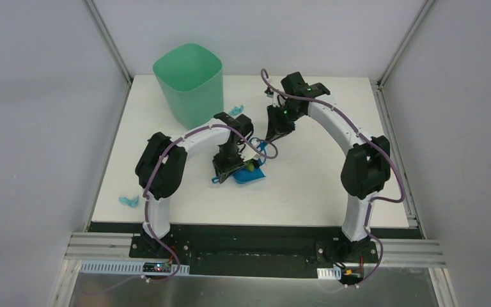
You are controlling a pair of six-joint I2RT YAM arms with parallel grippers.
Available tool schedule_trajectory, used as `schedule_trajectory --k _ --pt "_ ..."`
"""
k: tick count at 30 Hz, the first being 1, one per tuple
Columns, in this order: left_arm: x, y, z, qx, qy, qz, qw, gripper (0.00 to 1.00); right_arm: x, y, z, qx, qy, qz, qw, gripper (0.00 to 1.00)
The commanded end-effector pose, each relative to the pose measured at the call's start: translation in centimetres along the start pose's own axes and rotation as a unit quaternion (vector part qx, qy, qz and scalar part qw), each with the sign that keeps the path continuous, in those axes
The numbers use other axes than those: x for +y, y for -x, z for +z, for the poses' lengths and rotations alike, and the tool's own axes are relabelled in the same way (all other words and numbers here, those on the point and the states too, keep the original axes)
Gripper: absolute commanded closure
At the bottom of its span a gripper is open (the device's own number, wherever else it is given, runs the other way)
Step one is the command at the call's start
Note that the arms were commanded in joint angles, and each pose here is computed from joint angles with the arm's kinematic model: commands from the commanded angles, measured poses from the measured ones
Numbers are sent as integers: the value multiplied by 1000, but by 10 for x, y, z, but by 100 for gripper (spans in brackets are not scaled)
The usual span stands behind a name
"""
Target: Sweep away the paper scraps from the table
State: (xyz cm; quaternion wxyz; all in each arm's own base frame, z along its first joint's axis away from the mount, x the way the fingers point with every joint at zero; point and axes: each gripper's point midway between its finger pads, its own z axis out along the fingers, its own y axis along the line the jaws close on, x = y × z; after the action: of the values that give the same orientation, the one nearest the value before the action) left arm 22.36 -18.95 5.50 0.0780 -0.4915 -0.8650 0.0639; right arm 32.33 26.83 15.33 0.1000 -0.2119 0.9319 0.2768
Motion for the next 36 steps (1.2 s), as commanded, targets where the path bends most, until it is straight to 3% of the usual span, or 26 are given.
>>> schedule_trajectory --k 1,9,12,20,31,36 --pt "10 40 -18 -102 26 -19 994 66 25 10 -34 -42 45 12 998 100" --pt "14 49 -4 -150 30 30 988 51 4 16 -49 -66 0 -23 998 100" --pt "14 46 -13 -177 28 25 984 47 4 20 -66 -87 2 -31 996 100" --pt "5 27 -37 -241 63 91 964 37 -14 28 -92 -126 -33 -44 991 100" --pt "16 10 15 -190 66 103 974 40 -67 64 -109 -170 -182 -117 961 100" --pt "13 9 19 -187 55 106 975 53 -88 75 -110 -164 -231 -126 951 100"
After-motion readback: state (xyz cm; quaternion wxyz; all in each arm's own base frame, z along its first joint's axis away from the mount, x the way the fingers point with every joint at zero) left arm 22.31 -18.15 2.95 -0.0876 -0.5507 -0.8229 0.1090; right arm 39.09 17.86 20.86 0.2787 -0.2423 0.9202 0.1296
